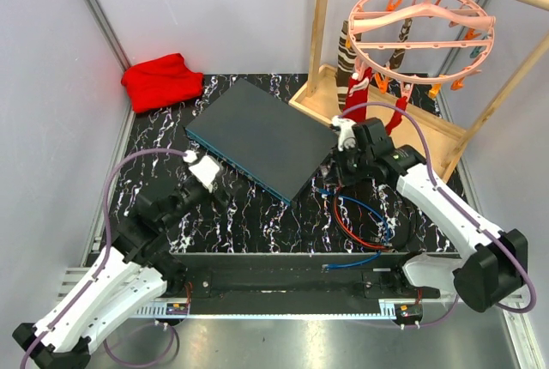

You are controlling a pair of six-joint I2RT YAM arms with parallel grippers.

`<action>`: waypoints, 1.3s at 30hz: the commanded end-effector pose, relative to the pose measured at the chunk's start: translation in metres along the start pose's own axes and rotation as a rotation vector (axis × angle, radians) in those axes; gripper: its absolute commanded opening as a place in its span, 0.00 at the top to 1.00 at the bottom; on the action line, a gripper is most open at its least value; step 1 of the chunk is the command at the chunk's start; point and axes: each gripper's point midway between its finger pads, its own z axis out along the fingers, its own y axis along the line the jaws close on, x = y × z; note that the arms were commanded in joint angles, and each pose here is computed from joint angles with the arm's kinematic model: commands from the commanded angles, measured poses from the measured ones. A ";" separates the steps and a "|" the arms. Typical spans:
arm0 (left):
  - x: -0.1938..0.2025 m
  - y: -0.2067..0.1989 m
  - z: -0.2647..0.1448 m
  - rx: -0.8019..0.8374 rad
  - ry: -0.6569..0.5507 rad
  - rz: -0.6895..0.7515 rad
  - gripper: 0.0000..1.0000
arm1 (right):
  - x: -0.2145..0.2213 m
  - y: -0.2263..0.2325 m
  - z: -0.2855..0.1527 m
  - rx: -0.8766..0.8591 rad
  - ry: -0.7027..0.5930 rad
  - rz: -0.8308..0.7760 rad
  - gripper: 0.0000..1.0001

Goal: Insert the plug into the switch port
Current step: Pick up the plug from the center of the board.

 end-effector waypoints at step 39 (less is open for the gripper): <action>-0.100 -0.155 0.033 1.064 -0.109 -0.055 0.56 | -0.010 0.166 -0.084 -0.524 -0.051 -0.737 1.00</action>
